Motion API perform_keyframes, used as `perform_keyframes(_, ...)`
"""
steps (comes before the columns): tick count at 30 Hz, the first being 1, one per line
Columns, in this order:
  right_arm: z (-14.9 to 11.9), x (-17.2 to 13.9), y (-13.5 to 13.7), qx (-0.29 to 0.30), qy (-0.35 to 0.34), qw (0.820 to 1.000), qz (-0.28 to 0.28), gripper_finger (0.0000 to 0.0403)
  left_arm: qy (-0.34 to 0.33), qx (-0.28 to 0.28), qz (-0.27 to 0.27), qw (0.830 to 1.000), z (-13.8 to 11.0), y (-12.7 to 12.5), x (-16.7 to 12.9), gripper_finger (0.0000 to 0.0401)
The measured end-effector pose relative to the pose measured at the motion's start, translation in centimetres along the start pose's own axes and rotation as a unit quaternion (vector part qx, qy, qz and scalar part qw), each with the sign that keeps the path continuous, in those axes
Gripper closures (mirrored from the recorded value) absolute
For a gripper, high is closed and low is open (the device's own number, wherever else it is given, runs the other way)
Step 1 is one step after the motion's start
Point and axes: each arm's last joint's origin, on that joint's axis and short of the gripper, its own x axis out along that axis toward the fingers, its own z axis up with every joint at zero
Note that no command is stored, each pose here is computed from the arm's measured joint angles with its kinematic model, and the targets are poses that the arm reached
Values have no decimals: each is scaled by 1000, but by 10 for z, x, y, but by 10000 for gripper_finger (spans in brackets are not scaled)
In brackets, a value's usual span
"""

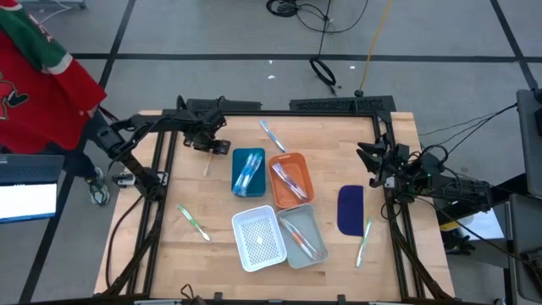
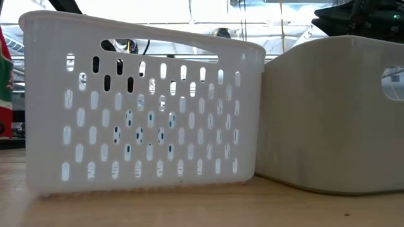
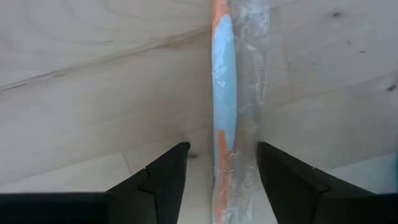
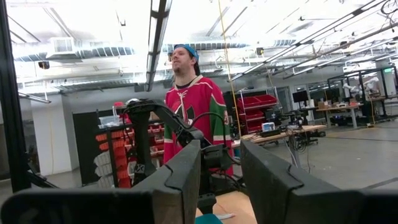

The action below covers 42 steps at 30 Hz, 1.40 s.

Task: Pick & Place Toothbrushes
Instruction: Put the orange toothbrush into the gray bin

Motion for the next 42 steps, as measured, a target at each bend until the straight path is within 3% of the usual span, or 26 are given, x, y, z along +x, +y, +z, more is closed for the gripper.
perform_keyframes(12, 0, 0, 0, 11, 0, 1000, 0, 298, -37, 1, 10, 999, 5, -1, 1, 390)
perform_keyframes(22, 0, 0, 0, 17, 0, 1000, 0, 298, -74, 4, 29, 997, 1, 3, -13, 394)
perform_keyframes(29, 0, 0, 0, 17, 0, 1000, 0, 298, -135, -7, 26, 990, -8, 9, -48, 397)
perform_keyframes(33, 0, 0, 0, 17, 0, 1000, 0, 298, -181, -2, -11, 983, -15, 11, -72, 397)
perform_keyframes(36, 0, 0, 0, 17, 0, 1000, 0, 298, -217, 38, -59, 974, -22, 12, -92, 398)
perform_keyframes(42, 0, 0, 0, 16, 0, 1000, 1, 298, -314, 141, -171, 923, -34, 10, -132, 398)
